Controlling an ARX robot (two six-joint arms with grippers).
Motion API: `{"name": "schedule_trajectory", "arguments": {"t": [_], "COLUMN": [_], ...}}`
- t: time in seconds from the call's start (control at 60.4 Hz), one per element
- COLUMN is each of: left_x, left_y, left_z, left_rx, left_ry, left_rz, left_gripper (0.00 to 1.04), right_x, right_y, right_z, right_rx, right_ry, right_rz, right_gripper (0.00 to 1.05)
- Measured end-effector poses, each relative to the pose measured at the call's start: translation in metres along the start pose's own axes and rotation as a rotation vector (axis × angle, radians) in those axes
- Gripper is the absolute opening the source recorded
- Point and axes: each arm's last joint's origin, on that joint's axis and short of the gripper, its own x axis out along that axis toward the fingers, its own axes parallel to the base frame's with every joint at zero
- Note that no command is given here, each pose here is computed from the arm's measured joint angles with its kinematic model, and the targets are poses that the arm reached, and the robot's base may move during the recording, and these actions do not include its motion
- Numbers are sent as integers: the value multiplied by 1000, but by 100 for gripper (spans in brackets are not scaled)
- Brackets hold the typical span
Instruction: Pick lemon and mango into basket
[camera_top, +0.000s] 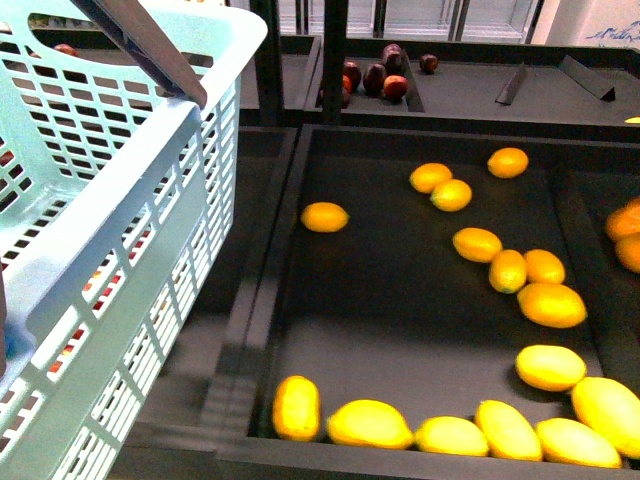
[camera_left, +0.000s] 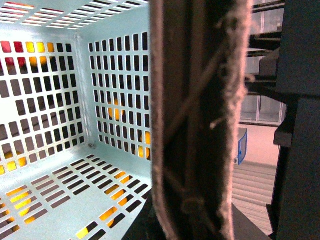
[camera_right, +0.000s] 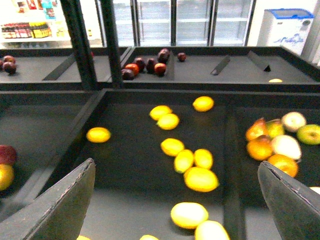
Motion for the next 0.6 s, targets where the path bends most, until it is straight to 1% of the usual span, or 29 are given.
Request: {"name": "schedule_trajectory", "arguments": {"t": [0.481, 0.597], "left_x": [0, 0], "left_y": [0, 0], "left_z": [0, 3], "left_rx": [3, -1], "left_ry": [0, -33], "left_rz": [-1, 2], "left_gripper": [5, 5], "right_x": [0, 0], "right_y": [0, 0], "right_z": [0, 0], "right_rx": [0, -1], "right_ry": [2, 0], "right_rz": [5, 10], "right_gripper": [96, 96]}}
